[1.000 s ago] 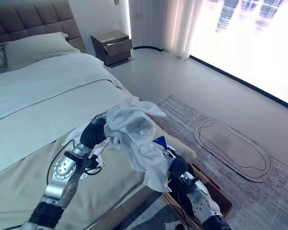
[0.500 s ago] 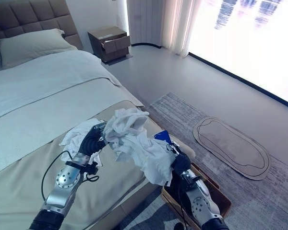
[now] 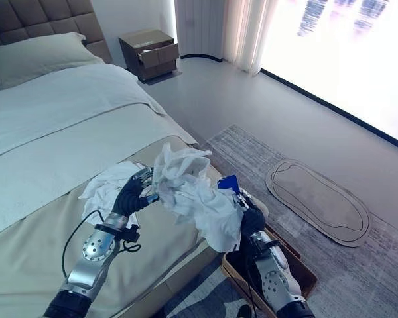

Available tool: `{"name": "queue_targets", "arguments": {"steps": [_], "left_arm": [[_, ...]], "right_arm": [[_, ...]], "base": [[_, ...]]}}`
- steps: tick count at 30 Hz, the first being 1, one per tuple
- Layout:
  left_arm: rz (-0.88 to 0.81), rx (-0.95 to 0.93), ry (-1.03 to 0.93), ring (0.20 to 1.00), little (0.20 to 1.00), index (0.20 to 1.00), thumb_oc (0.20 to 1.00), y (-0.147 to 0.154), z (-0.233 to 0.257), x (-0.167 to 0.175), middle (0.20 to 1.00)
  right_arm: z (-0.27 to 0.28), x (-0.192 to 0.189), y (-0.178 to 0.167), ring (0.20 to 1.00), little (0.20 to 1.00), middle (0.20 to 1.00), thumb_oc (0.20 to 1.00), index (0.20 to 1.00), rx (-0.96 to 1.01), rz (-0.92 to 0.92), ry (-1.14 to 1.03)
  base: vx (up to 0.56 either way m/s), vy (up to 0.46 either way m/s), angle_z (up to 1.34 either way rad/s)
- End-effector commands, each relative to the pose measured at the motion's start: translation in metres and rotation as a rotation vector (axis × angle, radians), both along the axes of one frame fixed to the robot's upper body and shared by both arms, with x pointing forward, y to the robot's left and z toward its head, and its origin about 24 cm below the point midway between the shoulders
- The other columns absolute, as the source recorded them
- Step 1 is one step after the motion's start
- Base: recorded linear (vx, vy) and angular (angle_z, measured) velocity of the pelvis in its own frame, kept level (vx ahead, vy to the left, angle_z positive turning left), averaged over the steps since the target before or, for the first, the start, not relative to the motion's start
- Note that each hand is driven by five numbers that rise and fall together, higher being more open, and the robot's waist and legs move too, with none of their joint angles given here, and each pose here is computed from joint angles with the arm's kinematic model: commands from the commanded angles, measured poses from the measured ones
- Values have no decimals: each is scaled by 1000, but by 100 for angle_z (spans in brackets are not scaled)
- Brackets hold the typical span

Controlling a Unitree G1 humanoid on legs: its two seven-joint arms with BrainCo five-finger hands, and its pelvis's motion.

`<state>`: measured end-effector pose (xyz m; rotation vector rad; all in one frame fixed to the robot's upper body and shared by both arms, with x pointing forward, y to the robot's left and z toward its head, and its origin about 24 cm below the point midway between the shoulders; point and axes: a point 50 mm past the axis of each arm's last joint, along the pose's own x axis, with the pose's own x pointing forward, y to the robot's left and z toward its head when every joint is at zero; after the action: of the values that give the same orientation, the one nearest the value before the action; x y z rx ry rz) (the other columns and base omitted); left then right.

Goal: Pick up clothes into the bucket

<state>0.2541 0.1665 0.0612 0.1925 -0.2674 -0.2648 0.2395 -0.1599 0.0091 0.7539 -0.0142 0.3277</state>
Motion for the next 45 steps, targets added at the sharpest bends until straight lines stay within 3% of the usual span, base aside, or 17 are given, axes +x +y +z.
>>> {"name": "queue_targets", "arguments": {"steps": [1, 11, 20, 34, 38, 45], "left_arm": [[37, -73, -44, 1000, 1000, 1000, 1000, 7, 12, 12, 1000], [112, -129, 41, 1000, 1000, 1000, 1000, 23, -4, 4, 1000], [160, -155, 69, 1000, 1000, 1000, 1000, 36, -10, -5, 1000], [356, -300, 79, 1000, 1000, 1000, 1000, 70, -20, -22, 1000], [399, -371, 14, 1000, 1000, 1000, 1000, 80, -11, -26, 1000], [429, -435, -133, 1000, 1000, 1000, 1000, 90, 14, -29, 1000]], "right_arm": [[39, 11, -12, 200, 200, 200, 200, 200, 62, -132, -187], [44, 7, -55, 200, 200, 200, 200, 200, 162, -433, -194], [64, -2, -100, 200, 200, 200, 200, 200, 134, -686, -280], [78, -29, -144, 200, 200, 200, 200, 200, 91, -916, -342], [50, -36, -151, 200, 200, 200, 200, 200, -52, -919, -176], [3, -46, -155, 200, 200, 200, 200, 200, -57, -968, 49]], "base": [[0, 0, 0], [0, 0, 0], [0, 0, 0], [-1, -2, -1], [-21, -18, -9], [-63, -9, -1]]}}
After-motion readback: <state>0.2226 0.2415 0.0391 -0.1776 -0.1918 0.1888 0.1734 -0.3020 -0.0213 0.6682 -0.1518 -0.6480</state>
